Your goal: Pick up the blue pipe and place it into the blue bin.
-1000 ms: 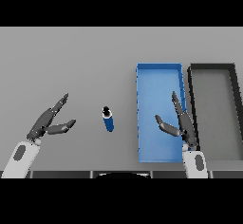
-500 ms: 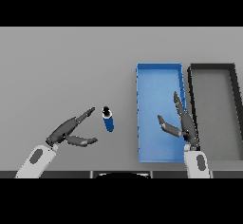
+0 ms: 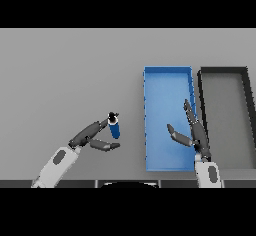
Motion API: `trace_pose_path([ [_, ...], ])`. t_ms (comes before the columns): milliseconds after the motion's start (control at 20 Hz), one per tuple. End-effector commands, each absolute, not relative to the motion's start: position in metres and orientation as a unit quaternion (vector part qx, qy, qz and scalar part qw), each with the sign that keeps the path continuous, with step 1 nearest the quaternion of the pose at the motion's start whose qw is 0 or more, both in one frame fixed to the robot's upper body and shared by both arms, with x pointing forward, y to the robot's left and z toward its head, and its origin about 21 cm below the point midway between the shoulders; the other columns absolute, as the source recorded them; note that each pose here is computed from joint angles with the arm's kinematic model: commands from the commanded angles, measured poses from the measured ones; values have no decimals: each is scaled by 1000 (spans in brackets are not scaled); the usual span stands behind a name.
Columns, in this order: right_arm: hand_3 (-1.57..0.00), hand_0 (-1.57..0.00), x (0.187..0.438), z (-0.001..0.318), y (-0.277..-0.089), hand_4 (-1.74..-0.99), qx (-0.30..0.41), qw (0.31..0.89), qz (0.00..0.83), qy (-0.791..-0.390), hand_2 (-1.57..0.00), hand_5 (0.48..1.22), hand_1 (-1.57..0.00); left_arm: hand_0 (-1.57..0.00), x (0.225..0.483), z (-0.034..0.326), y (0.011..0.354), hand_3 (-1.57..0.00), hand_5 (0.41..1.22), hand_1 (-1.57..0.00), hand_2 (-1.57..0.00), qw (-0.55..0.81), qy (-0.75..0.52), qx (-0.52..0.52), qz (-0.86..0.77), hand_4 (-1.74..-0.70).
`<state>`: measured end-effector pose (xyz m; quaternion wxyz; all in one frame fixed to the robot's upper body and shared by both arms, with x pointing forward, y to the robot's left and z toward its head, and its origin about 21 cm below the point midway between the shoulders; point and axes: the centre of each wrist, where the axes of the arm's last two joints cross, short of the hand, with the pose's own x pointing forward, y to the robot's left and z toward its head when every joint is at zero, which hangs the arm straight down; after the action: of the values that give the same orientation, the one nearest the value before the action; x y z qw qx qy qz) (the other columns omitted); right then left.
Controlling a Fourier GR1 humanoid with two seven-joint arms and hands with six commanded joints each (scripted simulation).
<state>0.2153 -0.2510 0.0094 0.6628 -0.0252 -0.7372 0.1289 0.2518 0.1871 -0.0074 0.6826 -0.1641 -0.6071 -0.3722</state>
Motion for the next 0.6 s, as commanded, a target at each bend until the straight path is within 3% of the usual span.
trace_pose_path([
  [0, 1, 1, 216, 11, -250, -1274, -25, 659, 130, -741, 1, 603, 1, 1, 254, -10, 180, 1, 444, 1, 1, 678, -611, -160, -376, -1107],
  [150, 1, 1, 216, 11, -253, -1267, -30, 660, 129, -739, 1, 598, 1, 1, 260, -15, 170, 1, 445, 1, 1, 661, -626, -157, -382, -1075],
  [300, 1, 1, 217, 9, -254, -1267, -31, 661, 128, -739, 1, 600, 1, 1, 269, -18, 154, -18, 507, 1, -19, 657, -634, -191, -360, -1109],
  [400, 1, 1, 218, 11, -252, -1261, -28, 659, 129, -740, 1, 600, 1, -17, 270, -22, 151, -255, 607, -160, -290, 660, -641, -208, -332, -1208],
  [450, 1, 1, 220, 10, -252, -1260, -30, 665, 129, -735, 1, 600, 1, -187, 270, -25, 147, -519, 730, -348, -481, 670, -636, -218, -314, -1253],
  [550, 1, 1, 218, 7, -251, -1259, -33, 660, 131, -739, 1, 605, 1, -668, 269, -25, 145, -875, 906, -788, -873, 671, -644, -216, -297, -1419],
])
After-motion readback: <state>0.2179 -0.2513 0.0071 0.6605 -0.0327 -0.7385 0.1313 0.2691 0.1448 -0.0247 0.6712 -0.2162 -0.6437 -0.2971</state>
